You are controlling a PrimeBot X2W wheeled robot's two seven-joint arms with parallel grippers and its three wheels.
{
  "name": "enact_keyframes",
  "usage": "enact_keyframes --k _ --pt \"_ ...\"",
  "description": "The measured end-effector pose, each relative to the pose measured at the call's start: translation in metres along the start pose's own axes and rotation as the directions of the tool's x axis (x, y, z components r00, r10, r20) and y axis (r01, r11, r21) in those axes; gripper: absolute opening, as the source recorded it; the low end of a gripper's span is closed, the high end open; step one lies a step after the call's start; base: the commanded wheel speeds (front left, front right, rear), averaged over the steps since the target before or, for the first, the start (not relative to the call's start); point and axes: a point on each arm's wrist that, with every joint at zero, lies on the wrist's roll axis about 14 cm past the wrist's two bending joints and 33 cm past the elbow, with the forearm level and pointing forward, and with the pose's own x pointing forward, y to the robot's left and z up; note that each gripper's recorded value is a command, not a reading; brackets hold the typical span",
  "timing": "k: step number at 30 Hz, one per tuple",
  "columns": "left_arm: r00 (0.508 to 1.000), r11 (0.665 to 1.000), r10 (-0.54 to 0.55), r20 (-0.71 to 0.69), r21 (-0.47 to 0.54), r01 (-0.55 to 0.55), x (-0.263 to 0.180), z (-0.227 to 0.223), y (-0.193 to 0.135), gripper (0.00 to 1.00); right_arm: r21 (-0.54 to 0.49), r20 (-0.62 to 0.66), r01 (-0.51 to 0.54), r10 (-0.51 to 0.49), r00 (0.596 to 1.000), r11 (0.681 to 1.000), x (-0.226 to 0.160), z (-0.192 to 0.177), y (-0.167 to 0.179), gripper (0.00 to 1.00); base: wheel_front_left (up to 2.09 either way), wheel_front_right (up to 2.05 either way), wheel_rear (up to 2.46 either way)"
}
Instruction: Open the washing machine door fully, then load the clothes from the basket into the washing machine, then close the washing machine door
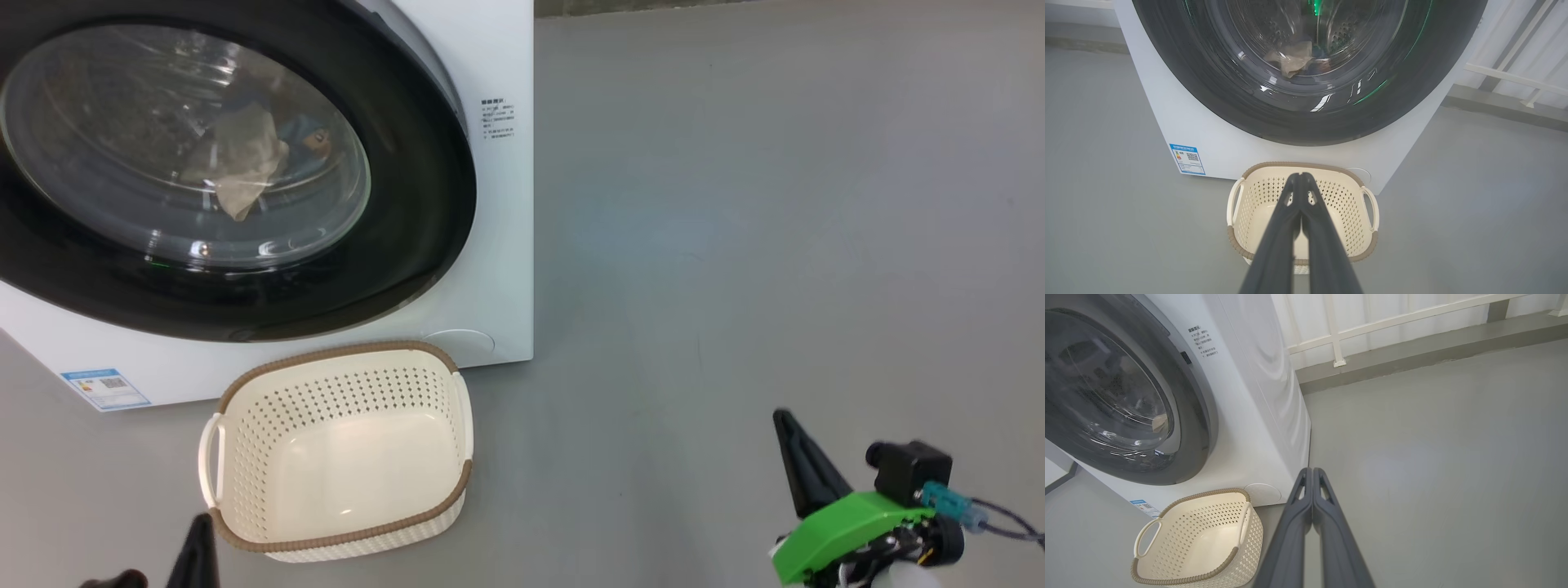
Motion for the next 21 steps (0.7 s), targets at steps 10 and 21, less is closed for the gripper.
enact_keyframes --k 10,21 --pt "0.999 0.995 0.027 -0.027 -0.096 -0.029 -0.0045 -0.0071 0.0016 0.00 0.080 -0.033 0.027 -0.024 0.999 0.996 -0.0053 -0.0090 -0.0030 0.00 0.00 0.00 0.00" --pt "0.998 0.978 0.052 -0.040 -0.201 -0.059 -0.0058 -0.0078 0.0054 0.00 0.197 -0.027 0.049 -0.045 0.999 0.979 -0.0030 -0.0036 -0.0048 0.00 0.00 0.00 0.00"
